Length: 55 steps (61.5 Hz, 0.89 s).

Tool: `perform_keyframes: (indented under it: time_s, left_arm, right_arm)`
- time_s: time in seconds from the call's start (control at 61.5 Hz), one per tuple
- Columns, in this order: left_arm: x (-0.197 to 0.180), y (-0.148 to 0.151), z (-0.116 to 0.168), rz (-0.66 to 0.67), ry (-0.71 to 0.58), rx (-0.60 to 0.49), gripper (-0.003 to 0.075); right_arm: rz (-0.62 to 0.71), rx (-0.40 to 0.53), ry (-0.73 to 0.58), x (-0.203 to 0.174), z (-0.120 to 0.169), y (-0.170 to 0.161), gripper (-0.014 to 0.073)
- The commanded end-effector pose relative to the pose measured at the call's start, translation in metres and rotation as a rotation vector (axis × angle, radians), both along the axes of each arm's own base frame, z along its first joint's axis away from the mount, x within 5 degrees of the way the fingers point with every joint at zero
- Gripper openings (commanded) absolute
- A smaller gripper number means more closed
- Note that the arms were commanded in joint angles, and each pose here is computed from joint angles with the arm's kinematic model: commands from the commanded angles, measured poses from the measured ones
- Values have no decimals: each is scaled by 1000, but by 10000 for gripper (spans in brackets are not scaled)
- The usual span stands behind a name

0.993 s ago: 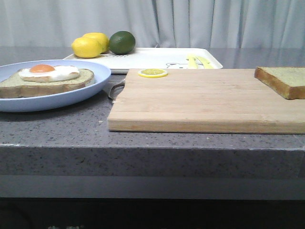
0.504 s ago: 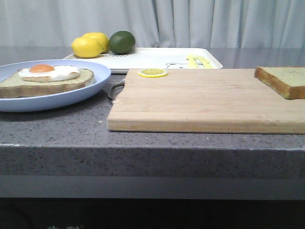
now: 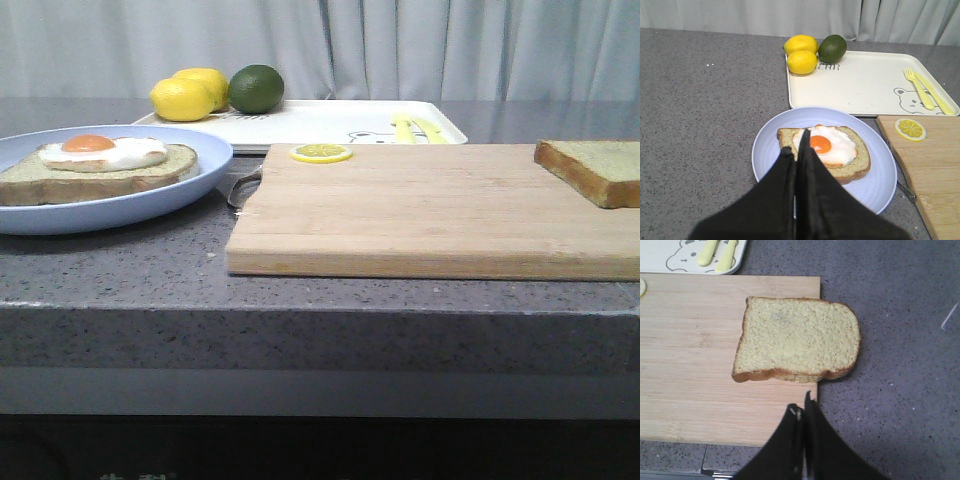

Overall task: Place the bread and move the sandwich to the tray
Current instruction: 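Lower the right gripper and pinch the bread slice edge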

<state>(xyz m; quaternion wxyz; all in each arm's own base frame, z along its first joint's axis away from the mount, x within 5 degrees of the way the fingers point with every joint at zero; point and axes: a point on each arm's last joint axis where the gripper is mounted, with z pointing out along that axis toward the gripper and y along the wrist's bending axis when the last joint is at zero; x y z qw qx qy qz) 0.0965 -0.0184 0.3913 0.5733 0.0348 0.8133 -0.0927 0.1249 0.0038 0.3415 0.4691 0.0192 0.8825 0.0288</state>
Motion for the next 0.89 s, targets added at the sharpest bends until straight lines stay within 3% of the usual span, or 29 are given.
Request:
perform_keyframes:
  time_s: [0.0,0.114,0.179,0.228,0.293,0.618,0.879]
  left_arm:
    - [2,0,13,10,-79,-24,8]
    - [2,1,13,12,-80,-19,139]
    - [2,1,13,14,-80,-13,282]
    - [2,1,13,15,-80,-9,388]
    - [2,1,13,16,-78,-6,454]
    - [2,1,12,15,-76,-6,459]
    - [2,1,12,15,-76,-6,458]
  right_arm:
    - [-5,-12,-82,3,14,-1,110]
    - [-5,-12,-82,3,14,-1,374]
    - [-5,-12,-85,4,14,-1,481]
    - [-5,-11,-88,4,15,-1,531]
    - [-5,-11,-90,4,15,-1,550]
    - [4,40,-54,3,12,2,546]
    - [12,37,155,27,11,3,546]
